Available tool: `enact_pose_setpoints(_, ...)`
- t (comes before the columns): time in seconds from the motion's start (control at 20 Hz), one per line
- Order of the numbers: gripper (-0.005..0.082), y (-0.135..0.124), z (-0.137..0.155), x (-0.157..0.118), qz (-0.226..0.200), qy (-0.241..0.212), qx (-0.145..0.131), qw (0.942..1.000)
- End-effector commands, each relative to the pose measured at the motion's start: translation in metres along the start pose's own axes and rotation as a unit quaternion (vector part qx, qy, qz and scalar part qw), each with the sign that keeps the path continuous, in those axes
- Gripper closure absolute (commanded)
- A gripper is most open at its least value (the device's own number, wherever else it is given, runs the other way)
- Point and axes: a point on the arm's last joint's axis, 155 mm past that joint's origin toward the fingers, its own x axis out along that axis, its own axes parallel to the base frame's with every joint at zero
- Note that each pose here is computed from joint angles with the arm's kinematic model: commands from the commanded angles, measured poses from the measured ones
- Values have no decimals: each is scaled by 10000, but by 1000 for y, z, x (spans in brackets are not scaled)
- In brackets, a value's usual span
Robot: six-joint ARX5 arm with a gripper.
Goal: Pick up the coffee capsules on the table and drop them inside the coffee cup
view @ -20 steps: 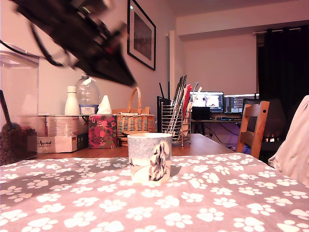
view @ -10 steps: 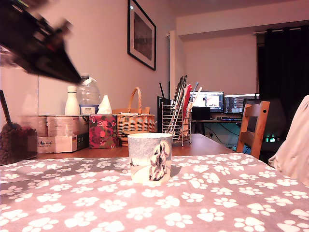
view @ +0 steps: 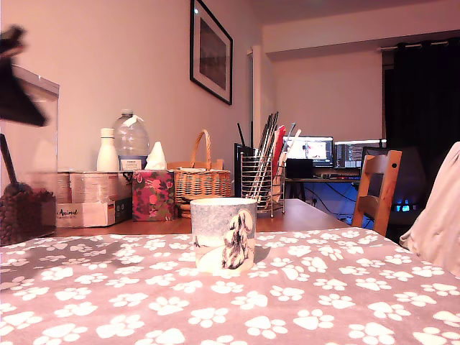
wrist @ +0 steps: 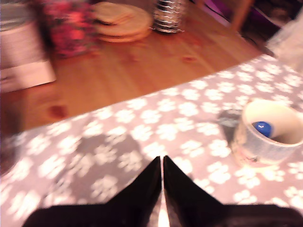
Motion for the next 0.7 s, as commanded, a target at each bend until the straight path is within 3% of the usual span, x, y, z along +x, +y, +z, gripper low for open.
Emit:
enact_pose_setpoints(0.0, 791, 4, -10, -6, 81, -50, -147, 9998)
enact_pose_setpoints(0.65, 791, 18, -51, -40, 612, -779, -607, 9932)
